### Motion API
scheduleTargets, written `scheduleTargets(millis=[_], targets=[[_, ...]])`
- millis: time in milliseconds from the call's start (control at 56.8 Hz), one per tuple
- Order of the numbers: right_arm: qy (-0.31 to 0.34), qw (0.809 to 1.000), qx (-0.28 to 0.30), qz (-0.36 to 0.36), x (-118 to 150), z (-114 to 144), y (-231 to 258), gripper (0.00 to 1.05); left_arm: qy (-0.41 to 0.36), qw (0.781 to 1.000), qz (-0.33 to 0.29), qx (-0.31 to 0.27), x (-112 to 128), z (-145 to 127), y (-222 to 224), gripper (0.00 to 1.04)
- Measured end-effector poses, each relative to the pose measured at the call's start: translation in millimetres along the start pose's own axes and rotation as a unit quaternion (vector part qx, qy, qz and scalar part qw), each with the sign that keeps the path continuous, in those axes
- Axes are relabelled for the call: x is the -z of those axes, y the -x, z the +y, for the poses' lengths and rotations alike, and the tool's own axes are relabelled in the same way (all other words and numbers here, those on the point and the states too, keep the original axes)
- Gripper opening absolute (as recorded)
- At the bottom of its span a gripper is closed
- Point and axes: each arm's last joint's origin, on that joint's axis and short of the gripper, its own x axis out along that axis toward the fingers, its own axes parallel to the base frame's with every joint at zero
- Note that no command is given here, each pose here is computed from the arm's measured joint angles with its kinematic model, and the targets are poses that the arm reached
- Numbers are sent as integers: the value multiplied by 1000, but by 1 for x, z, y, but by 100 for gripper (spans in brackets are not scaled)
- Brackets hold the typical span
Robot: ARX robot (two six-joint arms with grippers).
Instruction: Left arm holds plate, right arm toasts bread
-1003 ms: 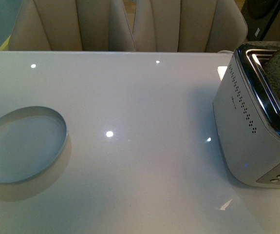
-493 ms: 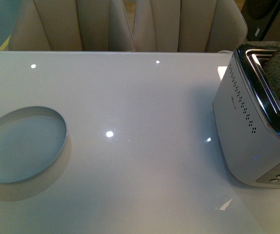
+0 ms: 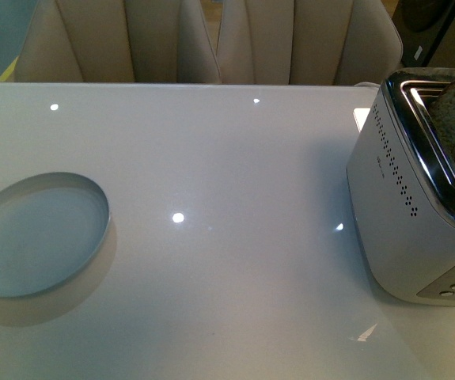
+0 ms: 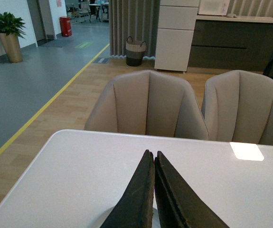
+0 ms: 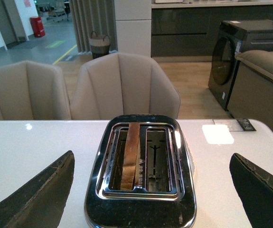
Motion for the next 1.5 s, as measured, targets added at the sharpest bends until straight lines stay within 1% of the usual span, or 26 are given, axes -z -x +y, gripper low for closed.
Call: scheduleTargets(millis=[158, 264, 616, 1109, 1197, 1249, 1496], targets=[[0, 1000, 0, 0, 0, 0, 0, 96, 0, 1000, -1, 0, 3, 0, 9, 3], [0, 1000, 0, 0, 0, 0, 0, 96, 0, 1000, -2, 0, 12, 0, 14, 3], [0, 1000, 0, 0, 0, 0, 0, 96, -1, 1000, -11, 0, 7, 0, 29, 3], [0, 1000, 0, 0, 0, 0, 0, 96, -1, 1000, -11, 0, 8, 0, 42, 3], [0, 1000, 0, 0, 0, 0, 0, 96, -2, 1000, 6, 0, 13, 0, 49, 3], [0, 1000, 0, 0, 0, 0, 0, 96, -2, 1000, -8, 0, 11, 0, 52, 3], [0, 1000, 0, 0, 0, 0, 0, 96, -2, 1000, -9, 0, 11, 0, 52, 3]])
